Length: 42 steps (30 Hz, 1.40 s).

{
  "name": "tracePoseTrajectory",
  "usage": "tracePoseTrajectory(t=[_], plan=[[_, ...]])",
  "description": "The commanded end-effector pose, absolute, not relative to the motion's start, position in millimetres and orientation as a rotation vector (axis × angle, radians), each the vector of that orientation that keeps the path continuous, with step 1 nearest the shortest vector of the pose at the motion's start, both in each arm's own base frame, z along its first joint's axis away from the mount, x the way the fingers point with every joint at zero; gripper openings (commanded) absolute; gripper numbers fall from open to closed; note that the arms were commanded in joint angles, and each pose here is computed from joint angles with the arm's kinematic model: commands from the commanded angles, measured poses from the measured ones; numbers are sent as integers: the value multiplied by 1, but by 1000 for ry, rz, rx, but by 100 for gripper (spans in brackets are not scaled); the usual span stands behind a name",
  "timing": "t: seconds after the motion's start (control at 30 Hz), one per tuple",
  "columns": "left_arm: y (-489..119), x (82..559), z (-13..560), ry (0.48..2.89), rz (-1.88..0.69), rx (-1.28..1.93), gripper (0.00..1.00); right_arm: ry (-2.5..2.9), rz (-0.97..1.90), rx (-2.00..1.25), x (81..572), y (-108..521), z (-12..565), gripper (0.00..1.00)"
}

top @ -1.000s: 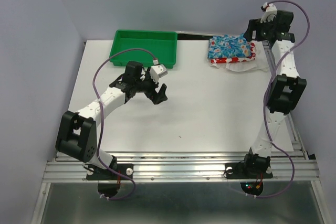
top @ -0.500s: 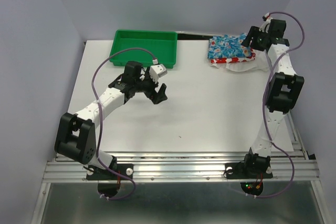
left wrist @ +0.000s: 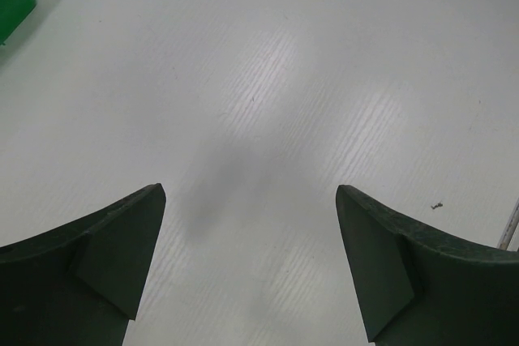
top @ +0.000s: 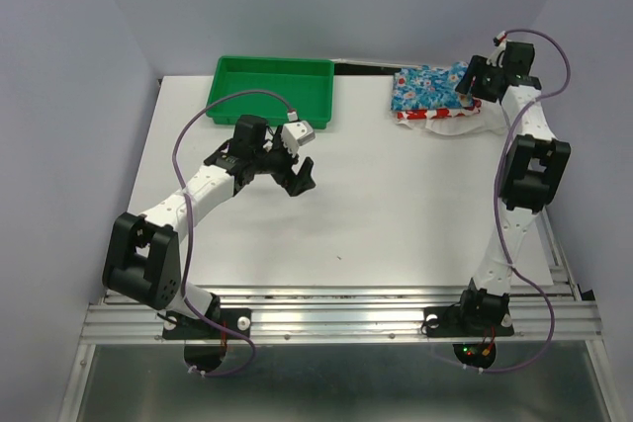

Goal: Fold and stack the skirts
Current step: Neatly place the folded skirt to the corner

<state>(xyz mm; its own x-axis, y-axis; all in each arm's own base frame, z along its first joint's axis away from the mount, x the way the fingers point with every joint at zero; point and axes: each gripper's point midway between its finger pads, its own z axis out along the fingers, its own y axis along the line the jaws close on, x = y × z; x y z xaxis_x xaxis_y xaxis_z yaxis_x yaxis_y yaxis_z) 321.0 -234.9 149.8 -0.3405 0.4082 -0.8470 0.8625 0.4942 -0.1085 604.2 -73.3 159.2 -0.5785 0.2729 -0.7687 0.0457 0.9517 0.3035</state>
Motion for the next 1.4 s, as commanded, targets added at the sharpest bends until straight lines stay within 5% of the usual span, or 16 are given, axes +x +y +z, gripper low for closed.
tracePoseTrajectory(t=[0.0, 0.13, 0.3, 0.43, 1.13, 1.37], plan=[[-238, 321, 177, 1857, -725, 1043, 99, 2165, 241, 209, 611, -83, 149, 63], [-238, 321, 176, 1859, -723, 1044, 99, 2162, 241, 199, 612, -83, 149, 51], [-238, 322, 177, 1859, -723, 1039, 99, 2140, 167, 238, 617, -101, 156, 14], [-238, 322, 177, 1859, -723, 1039, 99, 2122, 114, 265, 618, -121, 161, 1], [-237, 325, 170, 1886, -713, 1050, 99, 2118, 144, 140, 607, -157, 162, 1], [-233, 331, 180, 1875, -666, 1029, 99, 2156, 132, 166, 606, -161, 145, 54]])
